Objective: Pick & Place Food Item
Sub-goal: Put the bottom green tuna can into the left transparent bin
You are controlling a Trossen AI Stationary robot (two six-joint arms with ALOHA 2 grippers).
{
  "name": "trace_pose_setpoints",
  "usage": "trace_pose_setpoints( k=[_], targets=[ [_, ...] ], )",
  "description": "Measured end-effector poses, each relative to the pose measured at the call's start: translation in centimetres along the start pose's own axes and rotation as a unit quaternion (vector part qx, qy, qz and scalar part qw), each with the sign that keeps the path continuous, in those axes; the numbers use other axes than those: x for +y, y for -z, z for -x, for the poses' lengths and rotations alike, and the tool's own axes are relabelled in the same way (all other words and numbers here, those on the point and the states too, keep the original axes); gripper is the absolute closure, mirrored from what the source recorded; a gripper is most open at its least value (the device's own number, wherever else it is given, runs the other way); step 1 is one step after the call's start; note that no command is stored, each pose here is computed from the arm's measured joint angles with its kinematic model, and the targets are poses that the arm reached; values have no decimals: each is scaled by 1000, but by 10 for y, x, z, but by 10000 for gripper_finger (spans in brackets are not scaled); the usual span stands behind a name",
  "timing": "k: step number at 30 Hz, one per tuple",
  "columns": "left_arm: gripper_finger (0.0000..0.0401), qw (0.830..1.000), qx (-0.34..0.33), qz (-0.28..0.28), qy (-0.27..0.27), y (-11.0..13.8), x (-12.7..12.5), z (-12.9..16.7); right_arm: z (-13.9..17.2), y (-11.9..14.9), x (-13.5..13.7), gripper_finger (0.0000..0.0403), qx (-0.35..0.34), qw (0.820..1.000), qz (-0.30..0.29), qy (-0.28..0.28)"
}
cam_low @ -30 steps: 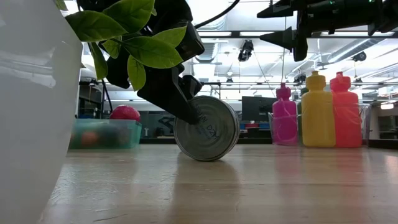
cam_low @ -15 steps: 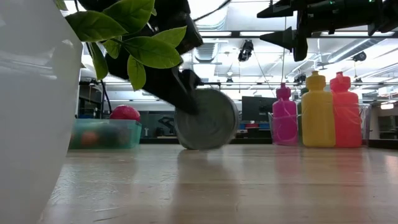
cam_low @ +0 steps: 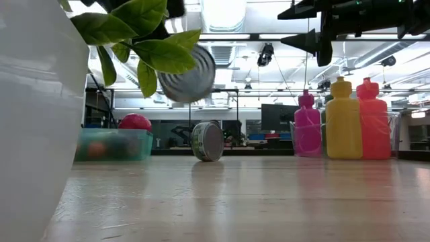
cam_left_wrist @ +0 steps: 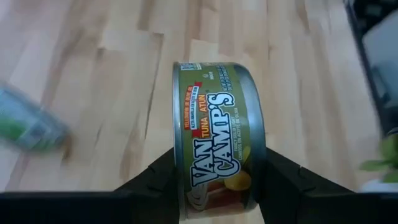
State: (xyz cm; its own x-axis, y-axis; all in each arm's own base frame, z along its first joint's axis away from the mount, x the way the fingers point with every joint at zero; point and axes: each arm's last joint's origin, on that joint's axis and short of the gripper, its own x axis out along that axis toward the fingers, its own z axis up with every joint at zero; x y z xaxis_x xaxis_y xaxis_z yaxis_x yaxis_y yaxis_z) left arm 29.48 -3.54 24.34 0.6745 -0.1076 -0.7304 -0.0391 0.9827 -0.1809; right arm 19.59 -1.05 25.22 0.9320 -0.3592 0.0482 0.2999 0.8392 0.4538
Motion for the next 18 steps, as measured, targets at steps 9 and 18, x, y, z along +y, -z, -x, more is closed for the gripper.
trace_pose_setpoints(
  k=[9,18],
  targets=[
    [245,980,25,193,-32,17,-2,62,0,0,0,126,0,1000,0,0],
    [244,924,93,366,-55,46,-16,98,0,0,0,126,0,1000,0,0]
  ],
)
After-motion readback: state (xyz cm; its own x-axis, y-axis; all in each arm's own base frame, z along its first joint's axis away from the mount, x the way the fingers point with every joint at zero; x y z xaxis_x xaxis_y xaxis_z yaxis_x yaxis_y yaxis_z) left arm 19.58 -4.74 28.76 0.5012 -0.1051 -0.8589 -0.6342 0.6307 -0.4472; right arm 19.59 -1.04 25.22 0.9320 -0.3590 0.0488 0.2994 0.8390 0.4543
